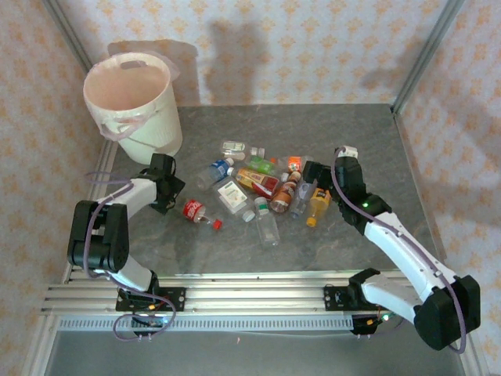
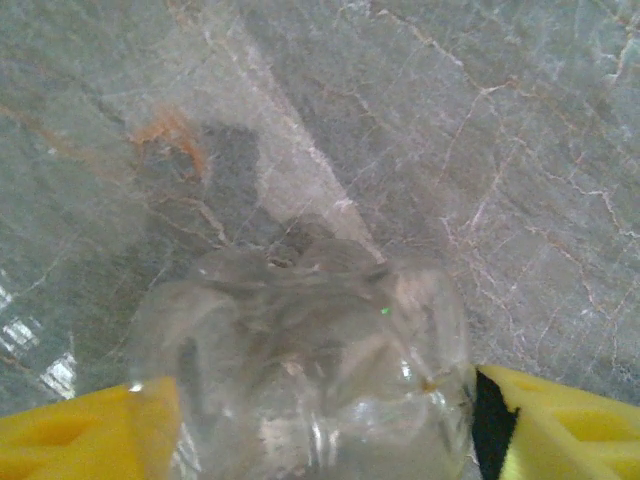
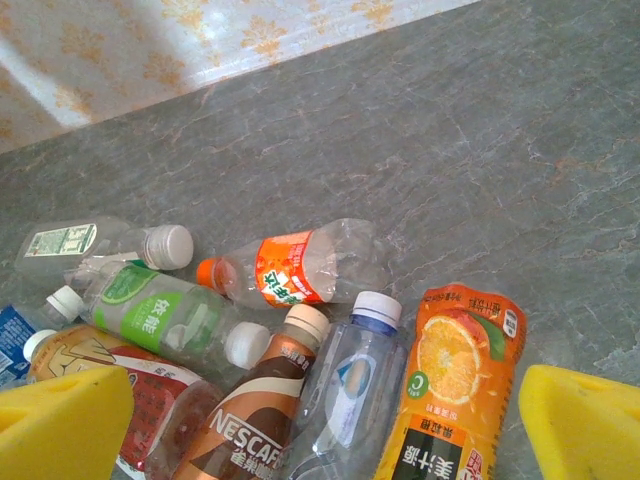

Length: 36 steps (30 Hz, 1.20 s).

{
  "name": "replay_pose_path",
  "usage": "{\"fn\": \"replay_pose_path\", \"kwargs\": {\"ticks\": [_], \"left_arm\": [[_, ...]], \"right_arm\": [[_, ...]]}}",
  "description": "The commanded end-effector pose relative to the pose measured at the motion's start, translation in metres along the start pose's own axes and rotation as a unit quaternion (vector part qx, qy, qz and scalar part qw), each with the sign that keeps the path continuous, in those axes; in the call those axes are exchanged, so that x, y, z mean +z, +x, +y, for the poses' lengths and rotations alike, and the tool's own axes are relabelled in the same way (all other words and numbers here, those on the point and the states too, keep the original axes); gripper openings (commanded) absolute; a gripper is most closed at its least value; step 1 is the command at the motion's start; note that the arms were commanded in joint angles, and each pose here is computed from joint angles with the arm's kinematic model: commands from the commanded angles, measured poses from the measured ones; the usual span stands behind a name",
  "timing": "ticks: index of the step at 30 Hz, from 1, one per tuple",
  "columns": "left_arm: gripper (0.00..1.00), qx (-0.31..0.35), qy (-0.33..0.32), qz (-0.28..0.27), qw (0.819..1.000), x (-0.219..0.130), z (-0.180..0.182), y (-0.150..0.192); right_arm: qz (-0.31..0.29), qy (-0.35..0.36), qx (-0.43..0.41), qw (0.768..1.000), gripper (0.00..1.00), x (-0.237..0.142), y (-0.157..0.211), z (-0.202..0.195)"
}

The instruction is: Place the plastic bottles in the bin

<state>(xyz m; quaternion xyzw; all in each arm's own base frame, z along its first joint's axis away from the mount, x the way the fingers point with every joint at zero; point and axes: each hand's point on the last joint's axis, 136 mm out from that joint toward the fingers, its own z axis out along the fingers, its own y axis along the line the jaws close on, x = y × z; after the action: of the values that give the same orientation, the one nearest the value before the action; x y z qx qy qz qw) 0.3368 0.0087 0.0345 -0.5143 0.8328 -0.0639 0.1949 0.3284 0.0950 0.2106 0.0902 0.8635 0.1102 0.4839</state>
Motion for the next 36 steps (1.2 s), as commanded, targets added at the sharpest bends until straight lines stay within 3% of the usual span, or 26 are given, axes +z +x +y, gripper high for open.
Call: {"fn": "replay_pose_path", "kwargs": {"ticks": [1, 7, 13, 17, 22, 27, 31, 36], "left_arm": [[0.70, 0.009, 0.009, -0.025, 1.000, -0.004, 0.000, -0.010], [0.59, 0.042, 0.037, -0.043, 0.998, -0.024, -0.010, -0.016], [0.57, 0.111, 0.108, -0.107, 0.982, -0.085, -0.040, -0.036], [0.57, 0.195, 0.152, -0.188, 0.950, -0.144, -0.072, -0.044], [0.57, 0.251, 0.206, -0.245, 0.914, -0.200, -0.109, -0.054], [0.58, 0.259, 0.221, -0.366, 0.866, -0.274, -0.139, -0.097], [0.58, 0.254, 0.247, -0.448, 0.821, -0.323, -0.168, -0.123], [0.57, 0.248, 0.259, -0.494, 0.792, -0.368, -0.202, -0.149]], "right_arm": [[-0.010, 0.006, 0.006, 1.000, 0.99, -0.001, -0.009, 0.000], [-0.009, 0.004, 0.006, 1.000, 0.99, 0.001, -0.009, 0.001], [-0.009, 0.002, 0.007, 1.000, 0.99, 0.002, -0.011, 0.004], [-0.010, -0.002, 0.009, 1.000, 0.99, 0.005, -0.012, 0.006], [-0.022, -0.017, 0.007, 1.000, 0.99, 0.001, -0.024, 0.014], [-0.058, -0.071, -0.005, 0.996, 0.99, -0.016, -0.043, 0.032], [-0.080, -0.072, -0.003, 0.994, 0.99, -0.024, -0.052, 0.032], [-0.077, -0.066, -0.003, 0.995, 0.99, -0.025, -0.051, 0.029]]}}
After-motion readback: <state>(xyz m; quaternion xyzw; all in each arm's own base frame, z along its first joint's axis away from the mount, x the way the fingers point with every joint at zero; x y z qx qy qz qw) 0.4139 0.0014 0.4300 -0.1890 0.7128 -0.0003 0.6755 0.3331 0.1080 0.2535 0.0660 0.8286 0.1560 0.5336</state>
